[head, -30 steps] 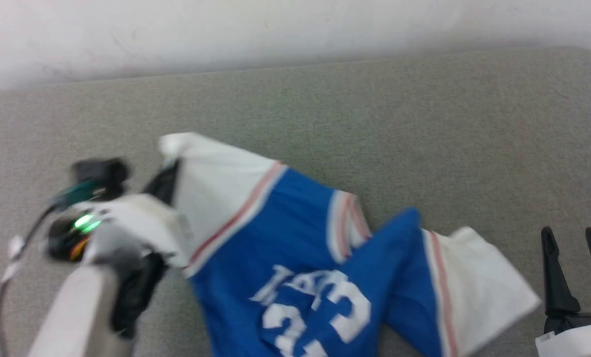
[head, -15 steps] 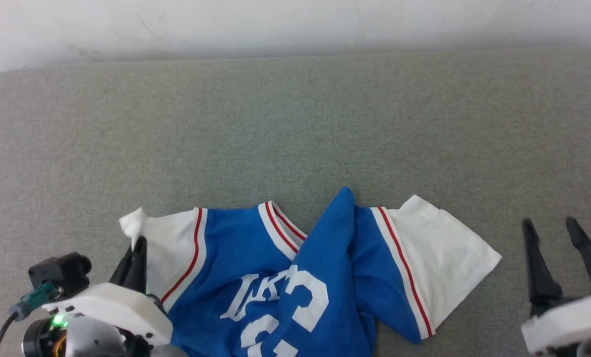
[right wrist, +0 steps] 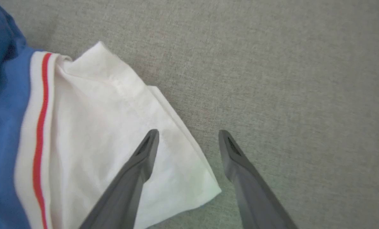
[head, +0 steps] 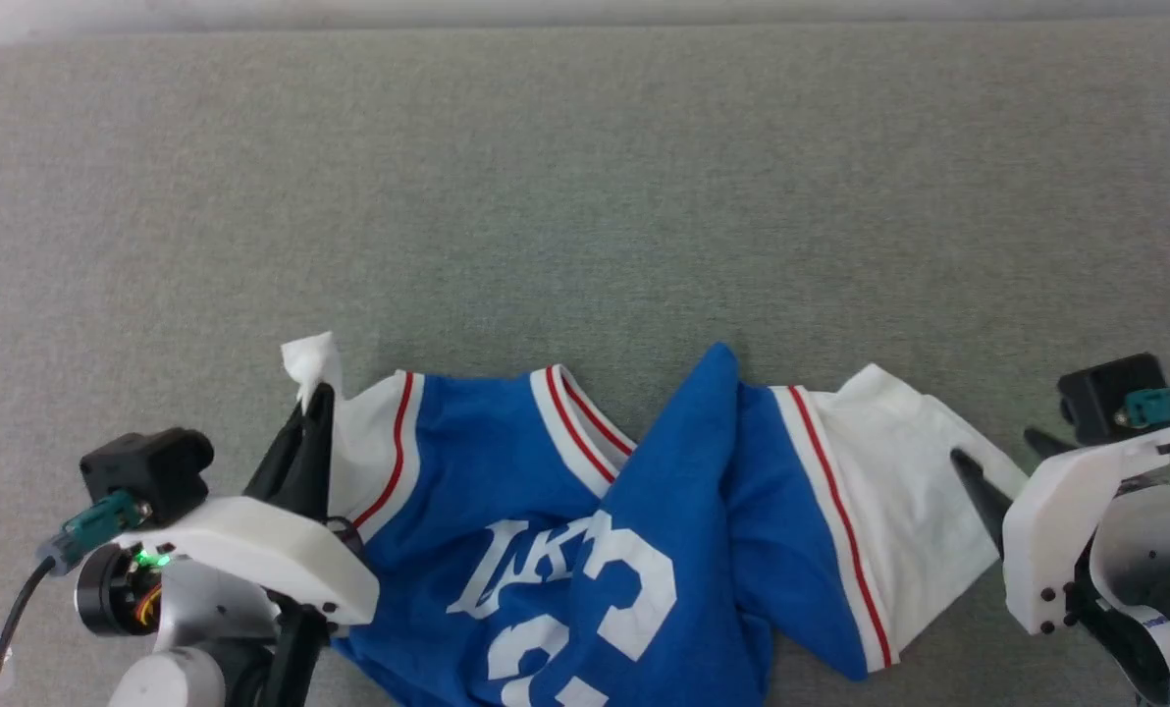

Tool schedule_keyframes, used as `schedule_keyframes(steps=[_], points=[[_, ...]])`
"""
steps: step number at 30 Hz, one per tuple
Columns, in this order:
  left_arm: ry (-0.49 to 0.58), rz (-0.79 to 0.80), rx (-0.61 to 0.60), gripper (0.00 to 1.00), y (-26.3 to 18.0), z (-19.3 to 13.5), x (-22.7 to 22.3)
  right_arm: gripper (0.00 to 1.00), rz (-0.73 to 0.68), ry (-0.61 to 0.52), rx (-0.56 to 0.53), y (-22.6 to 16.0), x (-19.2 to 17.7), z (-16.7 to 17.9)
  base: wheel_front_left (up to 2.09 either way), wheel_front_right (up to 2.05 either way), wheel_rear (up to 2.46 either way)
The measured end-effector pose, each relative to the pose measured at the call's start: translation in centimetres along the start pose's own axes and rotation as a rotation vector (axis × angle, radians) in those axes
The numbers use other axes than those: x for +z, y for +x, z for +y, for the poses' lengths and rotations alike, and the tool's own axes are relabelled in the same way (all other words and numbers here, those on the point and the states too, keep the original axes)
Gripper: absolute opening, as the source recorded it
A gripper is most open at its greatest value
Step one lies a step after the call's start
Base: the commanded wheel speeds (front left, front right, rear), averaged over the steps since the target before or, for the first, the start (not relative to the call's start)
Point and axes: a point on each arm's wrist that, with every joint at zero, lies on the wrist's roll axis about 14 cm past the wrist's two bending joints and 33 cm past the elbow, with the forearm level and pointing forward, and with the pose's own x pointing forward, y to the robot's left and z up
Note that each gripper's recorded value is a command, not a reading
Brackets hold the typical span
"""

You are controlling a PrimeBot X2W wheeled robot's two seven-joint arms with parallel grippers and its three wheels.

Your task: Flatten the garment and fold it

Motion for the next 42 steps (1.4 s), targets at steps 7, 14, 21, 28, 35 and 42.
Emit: schedule_keyframes(steps=[7, 14, 21, 28, 35, 42], points=[[0.002, 0.029, 0.033, 0.0, 0.0, 1.0, -0.9, 1.0, 0.127, -0.021, 0.094, 2.1, -1.3, 1.4, 0.0, 0.0, 0.0], [-0.001, 0.043, 0.045, 0.0, -0.2, 1.4, -1.2, 0.0, 0.136, 0.0, 0.11, 3.0, -1.2, 1.9, 0.0, 0.0, 0.0], [-0.027, -0.036, -0.001, 0.0, -1.1, 0.2, 1.2, 0.0, -0.091, 0.105, 0.091, 1.3, 2.7, 2.0, 0.0, 0.0, 0.0], [0.018, -0.298, -0.141, 0.0, -2.6, -3.4, 10.8, 0.0, -0.512, 0.115, 0.063, -5.5, 13.5, 1.7, 0.0, 0.0, 0.0], [0.14, -0.611, -0.282, 0.0, -5.5, -9.0, 24.7, 0.0, -0.849, -0.037, -0.015, -15.6, 24.4, 0.9, 0.0, 0.0, 0.0], [0.267, -0.632, -0.331, 0.0, -4.5, -14.2, 30.7, 0.0, -1.008, -0.128, -0.123, -22.8, 31.1, -0.3, 0.0, 0.0, 0.0]])
